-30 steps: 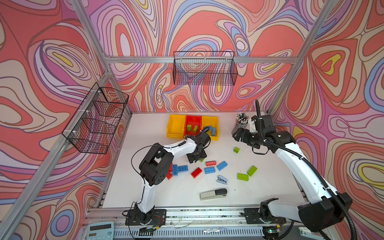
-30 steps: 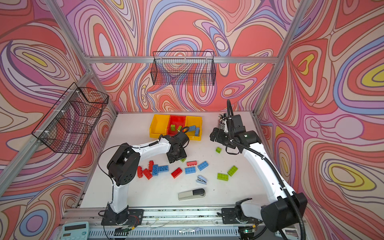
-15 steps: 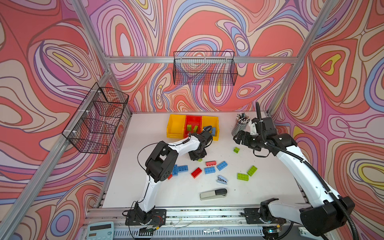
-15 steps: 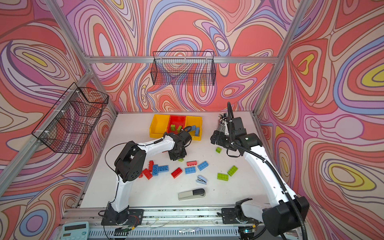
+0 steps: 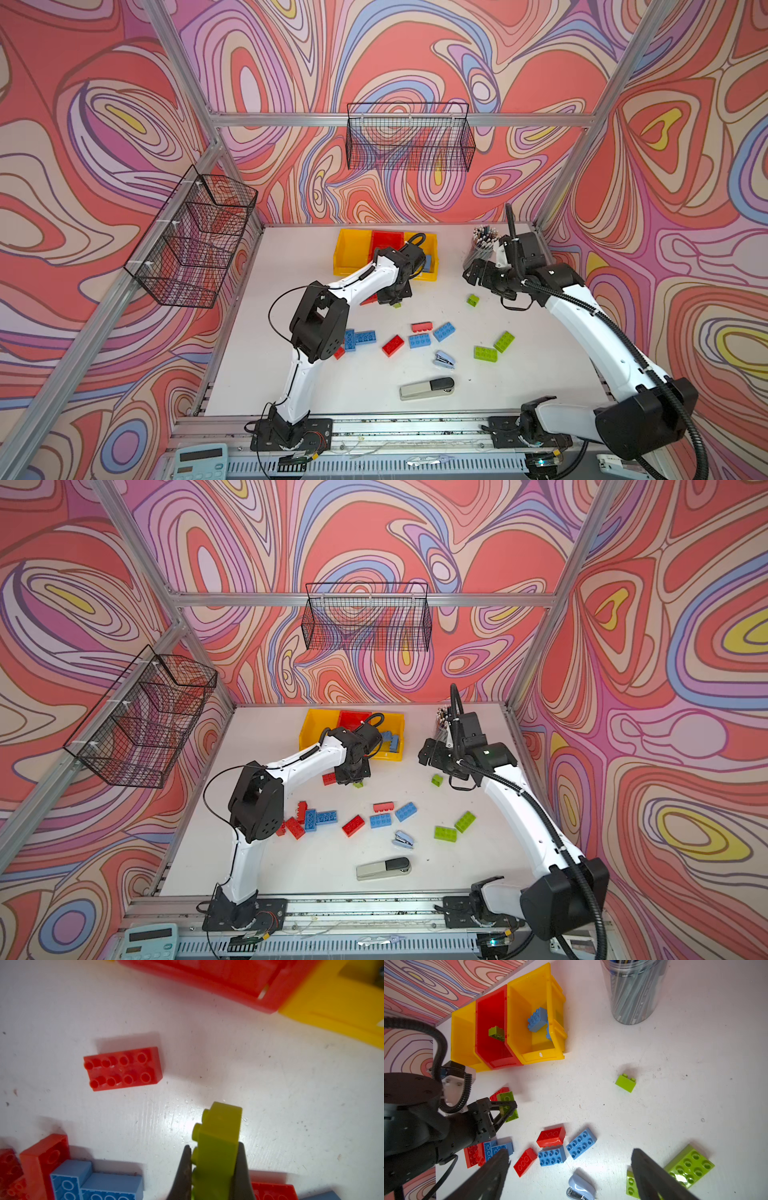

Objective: Sort the legos into containers by color
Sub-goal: 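Carry the lime-green brick with the left gripper and drop it into the red bin, then withdraw the left gripper while the right gripper grasps the small lime-green brick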

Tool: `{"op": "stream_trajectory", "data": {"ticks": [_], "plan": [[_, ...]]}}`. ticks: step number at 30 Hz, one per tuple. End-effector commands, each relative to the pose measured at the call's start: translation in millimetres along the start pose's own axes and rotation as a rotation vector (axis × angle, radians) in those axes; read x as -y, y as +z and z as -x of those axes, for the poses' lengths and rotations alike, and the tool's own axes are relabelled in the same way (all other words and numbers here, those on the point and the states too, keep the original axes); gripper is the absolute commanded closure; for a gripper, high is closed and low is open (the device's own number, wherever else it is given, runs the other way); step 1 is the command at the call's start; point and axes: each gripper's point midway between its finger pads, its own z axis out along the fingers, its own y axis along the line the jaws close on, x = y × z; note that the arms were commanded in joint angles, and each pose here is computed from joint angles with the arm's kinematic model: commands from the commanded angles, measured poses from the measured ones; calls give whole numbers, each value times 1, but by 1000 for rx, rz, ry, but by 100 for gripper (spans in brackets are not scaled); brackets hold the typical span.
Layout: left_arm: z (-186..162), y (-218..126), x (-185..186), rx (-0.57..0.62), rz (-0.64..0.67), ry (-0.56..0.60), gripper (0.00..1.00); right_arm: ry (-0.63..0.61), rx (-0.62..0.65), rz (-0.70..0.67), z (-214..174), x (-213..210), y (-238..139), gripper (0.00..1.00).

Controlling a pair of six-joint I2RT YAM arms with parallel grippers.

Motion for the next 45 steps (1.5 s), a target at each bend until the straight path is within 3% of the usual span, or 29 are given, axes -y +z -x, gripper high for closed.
{"op": "stream_trajectory", "data": {"ticks": [1, 6, 12, 17, 19, 22, 24, 29, 33, 39, 45], "plan": [[31, -19, -14, 77, 49, 88, 100, 21, 53, 31, 21, -13, -5, 3], [100, -34, -10, 215, 11, 87, 96, 26, 64, 27, 34, -19, 1, 4], [162, -14, 0, 298, -58, 7, 92, 37, 72, 10, 47, -22, 11, 4], [195, 8, 9, 336, -157, -80, 83, 58, 80, 5, 57, -25, 18, 4], [204, 9, 15, 359, -197, -90, 73, 57, 76, 8, 61, -28, 22, 3], [210, 1, 20, 365, -241, -77, 35, 52, 69, -2, 66, -29, 28, 4], [211, -12, 22, 367, -266, -61, 28, 49, 66, -7, 70, -31, 33, 4], [202, -39, 12, 385, -277, -31, 22, 50, 51, -27, 72, -29, 44, 4], [198, -48, -17, 417, -197, -29, 18, 53, 34, -54, 67, -21, 53, 4], [195, -14, -70, 337, -108, -83, 15, 54, 27, -109, 57, -6, 58, 4], [200, 4, -74, 344, -114, -16, 17, 82, 29, -173, 36, 19, 58, 4]]}}
